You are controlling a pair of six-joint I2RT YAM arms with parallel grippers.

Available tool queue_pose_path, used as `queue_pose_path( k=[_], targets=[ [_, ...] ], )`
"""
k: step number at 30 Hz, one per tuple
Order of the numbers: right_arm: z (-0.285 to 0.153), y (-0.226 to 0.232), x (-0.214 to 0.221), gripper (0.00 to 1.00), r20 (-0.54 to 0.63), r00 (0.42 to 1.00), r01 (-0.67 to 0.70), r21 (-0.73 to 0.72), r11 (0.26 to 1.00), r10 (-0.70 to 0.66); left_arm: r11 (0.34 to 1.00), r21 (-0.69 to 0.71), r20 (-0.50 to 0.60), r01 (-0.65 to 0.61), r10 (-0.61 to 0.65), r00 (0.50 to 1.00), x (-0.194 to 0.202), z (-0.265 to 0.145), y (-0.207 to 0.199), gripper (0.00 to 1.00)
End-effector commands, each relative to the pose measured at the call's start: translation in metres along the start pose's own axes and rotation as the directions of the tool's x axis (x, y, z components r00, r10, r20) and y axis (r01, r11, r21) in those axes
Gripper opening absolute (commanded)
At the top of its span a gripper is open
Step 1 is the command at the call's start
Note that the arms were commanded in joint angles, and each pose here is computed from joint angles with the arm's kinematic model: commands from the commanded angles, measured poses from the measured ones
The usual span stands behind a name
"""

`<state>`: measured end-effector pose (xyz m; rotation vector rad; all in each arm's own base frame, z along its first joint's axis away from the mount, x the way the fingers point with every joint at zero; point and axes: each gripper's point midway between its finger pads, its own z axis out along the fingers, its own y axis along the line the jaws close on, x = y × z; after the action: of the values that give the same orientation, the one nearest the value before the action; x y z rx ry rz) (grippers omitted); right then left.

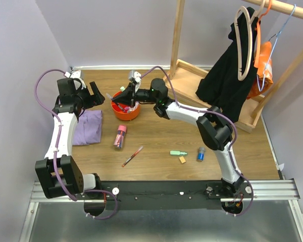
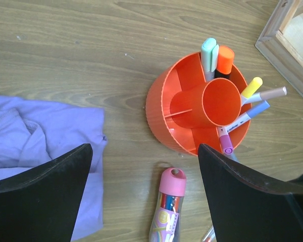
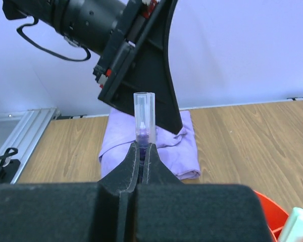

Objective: Sort the stationery into containers
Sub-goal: Place the pen in the storage box.

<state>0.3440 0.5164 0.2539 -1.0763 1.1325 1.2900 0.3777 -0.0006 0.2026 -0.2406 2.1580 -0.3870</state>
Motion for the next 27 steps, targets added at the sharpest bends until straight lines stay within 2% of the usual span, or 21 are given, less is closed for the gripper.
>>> queue_pose_path(
  k=[1,7,19,23,24,27],
  targets=[
    [0.005,-0.012,-0.019,0.01,0.119,0.992,0.053,-0.007,0.999,-0.052,0.999,0.023,0.011,-0.028,0.027,1.0,-0.013,-0.003,-0.002,0.95],
    [0.007,-0.023,-0.007,0.01,0.138,0.989,0.046,0.001,0.999,-0.046,1.0,0.025,-0.004,-0.019,0.019,1.0,-0.011,0.0,0.0,0.95],
    [0.009,-0.044,0.056,0.02,0.038,0.995,0.092,0.024,0.995,-0.093,1.0,0.017,-0.014,-0.019,0.019,1.0,-0.013,0.005,0.006,0.95],
    [0.006,-0.046,0.06,0.16,0.03,0.996,0.086,0.052,0.995,-0.087,1.0,0.015,-0.005,-0.019,0.019,1.0,-0.014,0.004,0.007,0.95],
    [0.005,-0.047,0.059,0.25,0.029,0.995,0.093,0.065,0.994,-0.095,1.0,0.014,-0.005,-0.017,0.017,1.0,-0.014,0.003,0.008,0.95],
    [0.002,-0.047,0.056,0.34,0.023,0.994,0.101,0.078,0.992,-0.103,1.0,0.018,-0.001,-0.009,0.009,1.0,-0.012,0.001,0.007,0.95]
  ],
)
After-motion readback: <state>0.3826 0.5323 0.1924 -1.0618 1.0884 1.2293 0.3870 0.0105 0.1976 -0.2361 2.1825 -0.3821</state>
